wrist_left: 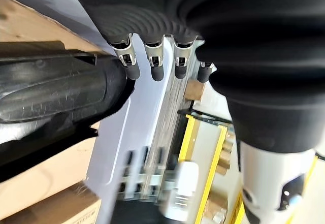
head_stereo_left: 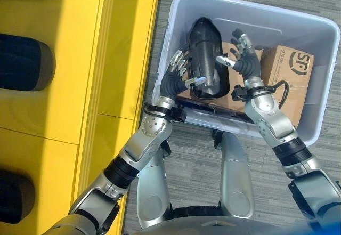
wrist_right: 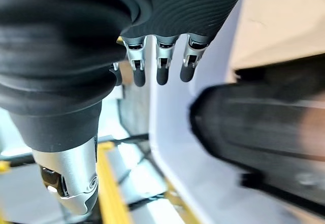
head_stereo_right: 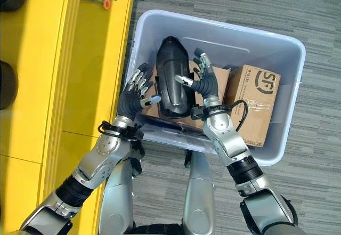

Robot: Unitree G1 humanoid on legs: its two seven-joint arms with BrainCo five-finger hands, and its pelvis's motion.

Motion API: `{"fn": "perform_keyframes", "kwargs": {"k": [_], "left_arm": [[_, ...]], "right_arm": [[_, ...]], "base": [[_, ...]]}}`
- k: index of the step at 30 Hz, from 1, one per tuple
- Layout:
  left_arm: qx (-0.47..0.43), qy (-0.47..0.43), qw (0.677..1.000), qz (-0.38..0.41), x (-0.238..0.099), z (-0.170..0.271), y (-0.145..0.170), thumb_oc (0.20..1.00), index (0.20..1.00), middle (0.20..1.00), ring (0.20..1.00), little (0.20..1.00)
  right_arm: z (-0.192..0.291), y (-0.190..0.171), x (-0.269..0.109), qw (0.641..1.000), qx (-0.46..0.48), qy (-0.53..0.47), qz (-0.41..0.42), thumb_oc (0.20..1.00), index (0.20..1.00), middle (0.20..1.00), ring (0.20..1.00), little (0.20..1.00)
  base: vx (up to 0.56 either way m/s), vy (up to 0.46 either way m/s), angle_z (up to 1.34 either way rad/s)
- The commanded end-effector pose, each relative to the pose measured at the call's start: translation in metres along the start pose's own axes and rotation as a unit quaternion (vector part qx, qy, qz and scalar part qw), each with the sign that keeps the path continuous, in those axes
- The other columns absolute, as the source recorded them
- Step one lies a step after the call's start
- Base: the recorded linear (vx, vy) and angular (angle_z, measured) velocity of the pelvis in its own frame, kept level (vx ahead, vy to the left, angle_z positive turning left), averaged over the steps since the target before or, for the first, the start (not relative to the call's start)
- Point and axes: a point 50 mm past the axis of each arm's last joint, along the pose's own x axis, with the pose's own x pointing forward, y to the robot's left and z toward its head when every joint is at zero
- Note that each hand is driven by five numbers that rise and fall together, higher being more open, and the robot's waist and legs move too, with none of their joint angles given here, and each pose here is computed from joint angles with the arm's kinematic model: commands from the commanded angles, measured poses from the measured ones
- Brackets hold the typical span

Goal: Move parts from the plastic box to the shelf.

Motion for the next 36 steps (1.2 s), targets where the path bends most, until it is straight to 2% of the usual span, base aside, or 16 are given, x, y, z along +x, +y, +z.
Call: {"fn": "perform_keyframes", "kwargs": {"k": [1, 5, 12, 16, 18, 26, 32, 36], "left_arm": [[-0.007, -0.038, 0.999, -0.012, 0.008, 0.016, -0.017, 1.0, 1.0, 1.0, 1.0, 1.0], [0.003, -0.006, 1.0, 0.022, 0.02, 0.007, -0.021, 1.0, 1.0, 1.0, 1.0, 1.0], [-0.01, 0.004, 0.995, 0.1, 0.038, 0.0, -0.024, 1.0, 1.0, 1.0, 1.0, 1.0], [0.012, -0.061, 0.98, 0.186, 0.047, 0.016, -0.013, 1.0, 1.0, 1.0, 1.0, 1.0], [0.003, -0.066, 0.971, 0.23, 0.047, 0.018, -0.005, 1.0, 1.0, 1.0, 1.0, 1.0], [0.022, -0.109, 0.947, 0.3, 0.037, 0.025, 0.011, 1.0, 1.0, 1.0, 1.0, 1.0], [0.047, -0.197, 0.909, 0.364, 0.026, 0.041, 0.025, 1.0, 1.0, 1.0, 1.0, 1.0], [0.052, -0.186, 0.912, 0.361, 0.022, 0.039, 0.031, 1.0, 1.0, 1.0, 1.0, 1.0]], "right_arm": [[0.054, 0.011, 0.001, 0.985, 0.018, -0.174, 0.004, 1.0, 1.0, 1.0, 1.0, 1.0], [0.073, 0.015, -0.004, 0.971, -0.013, -0.238, -0.01, 1.0, 1.0, 1.0, 1.0, 1.0], [0.08, 0.018, -0.002, 0.968, -0.032, -0.246, -0.027, 1.0, 1.0, 1.0, 1.0, 1.0], [0.079, 0.012, -0.003, 0.97, -0.04, -0.237, -0.032, 1.0, 1.0, 1.0, 1.0, 1.0], [0.075, 0.011, -0.005, 0.973, -0.04, -0.225, -0.037, 1.0, 1.0, 1.0, 1.0, 1.0], [0.054, 0.006, -0.015, 0.982, -0.021, -0.176, -0.06, 1.0, 1.0, 1.0, 1.0, 1.0], [0.047, 0.001, -0.021, 0.982, -0.021, -0.165, -0.086, 1.0, 1.0, 1.0, 1.0, 1.0], [0.042, 0.001, -0.024, 0.983, -0.022, -0.158, -0.095, 1.0, 1.0, 1.0, 1.0, 1.0]], "base": [[0.02, 0.04, -0.1], [0.02, 0.039, -0.03], [0.0, 0.007, -0.12], [0.0, -0.029, -0.19], [-0.01, -0.056, -0.1], [-0.01, -0.07, -0.02], [0.0, -0.068, 0.03], [0.01, -0.038, 0.02]]}}
